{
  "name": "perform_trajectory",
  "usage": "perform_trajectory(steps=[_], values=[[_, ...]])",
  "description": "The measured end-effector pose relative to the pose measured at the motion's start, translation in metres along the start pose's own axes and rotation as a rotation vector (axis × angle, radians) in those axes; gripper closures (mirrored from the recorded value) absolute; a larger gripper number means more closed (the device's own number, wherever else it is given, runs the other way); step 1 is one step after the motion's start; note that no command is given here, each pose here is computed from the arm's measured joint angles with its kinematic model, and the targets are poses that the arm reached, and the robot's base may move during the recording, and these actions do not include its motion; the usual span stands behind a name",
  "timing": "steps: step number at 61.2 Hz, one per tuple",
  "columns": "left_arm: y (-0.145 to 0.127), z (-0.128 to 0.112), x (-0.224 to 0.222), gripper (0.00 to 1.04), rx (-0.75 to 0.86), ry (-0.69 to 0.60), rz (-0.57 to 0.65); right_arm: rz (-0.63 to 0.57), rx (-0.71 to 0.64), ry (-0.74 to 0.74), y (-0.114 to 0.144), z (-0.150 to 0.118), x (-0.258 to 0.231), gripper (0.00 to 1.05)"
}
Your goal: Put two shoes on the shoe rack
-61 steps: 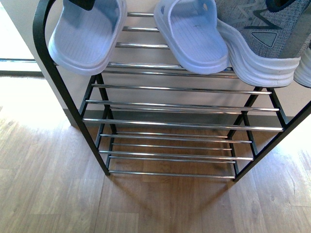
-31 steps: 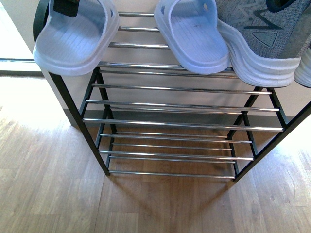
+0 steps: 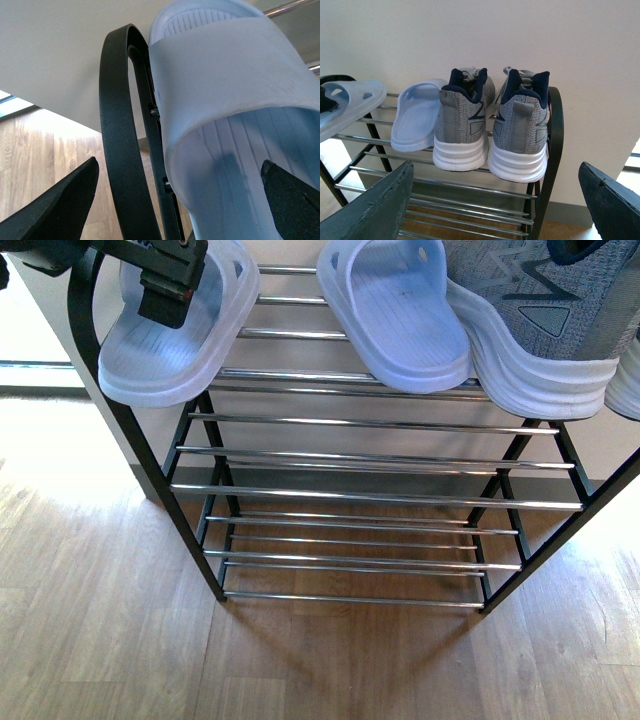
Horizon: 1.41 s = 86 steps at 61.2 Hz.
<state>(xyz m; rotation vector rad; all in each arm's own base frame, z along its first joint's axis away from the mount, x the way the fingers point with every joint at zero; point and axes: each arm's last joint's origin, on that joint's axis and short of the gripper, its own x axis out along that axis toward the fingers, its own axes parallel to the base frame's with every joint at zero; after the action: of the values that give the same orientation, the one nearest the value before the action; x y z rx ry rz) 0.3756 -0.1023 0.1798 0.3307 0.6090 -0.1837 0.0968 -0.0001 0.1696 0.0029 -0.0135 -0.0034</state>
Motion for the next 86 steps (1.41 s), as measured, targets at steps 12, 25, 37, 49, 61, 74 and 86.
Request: perform_trajectory(steps=[12,25,37,49,61,74,86], values=[[0.006,0.009,-0.042,0.09,-0.046,-0.114,0.047,0.000,0.000,0.000,0.000,0.000,0.000,0.09],[0.018,-0.004,-0.115,0.09,-0.151,-0.287,0.212,0.000,0.000,0.000,0.000,0.000,0.000,0.09],[0.024,-0.043,-0.175,0.09,-0.285,-0.352,0.320,0.000,0.000,0.000,0.000,0.000,0.000,0.09],[0.025,-0.088,-0.215,0.09,-0.424,-0.411,0.419,0.000,0.000,0.000,0.000,0.000,0.000,0.09],[0.028,-0.101,-0.220,0.15,-0.478,-0.499,0.313,0.000,0.000,0.000,0.000,0.000,0.000,0.09],[0.027,-0.129,-0.217,0.55,-0.350,-0.608,0.170,0.000,0.000,0.000,0.000,0.000,0.000,0.09],[0.033,-0.155,-0.216,1.01,-0.343,-0.608,0.183,0.000,0.000,0.000,0.000,0.000,0.000,0.09]])
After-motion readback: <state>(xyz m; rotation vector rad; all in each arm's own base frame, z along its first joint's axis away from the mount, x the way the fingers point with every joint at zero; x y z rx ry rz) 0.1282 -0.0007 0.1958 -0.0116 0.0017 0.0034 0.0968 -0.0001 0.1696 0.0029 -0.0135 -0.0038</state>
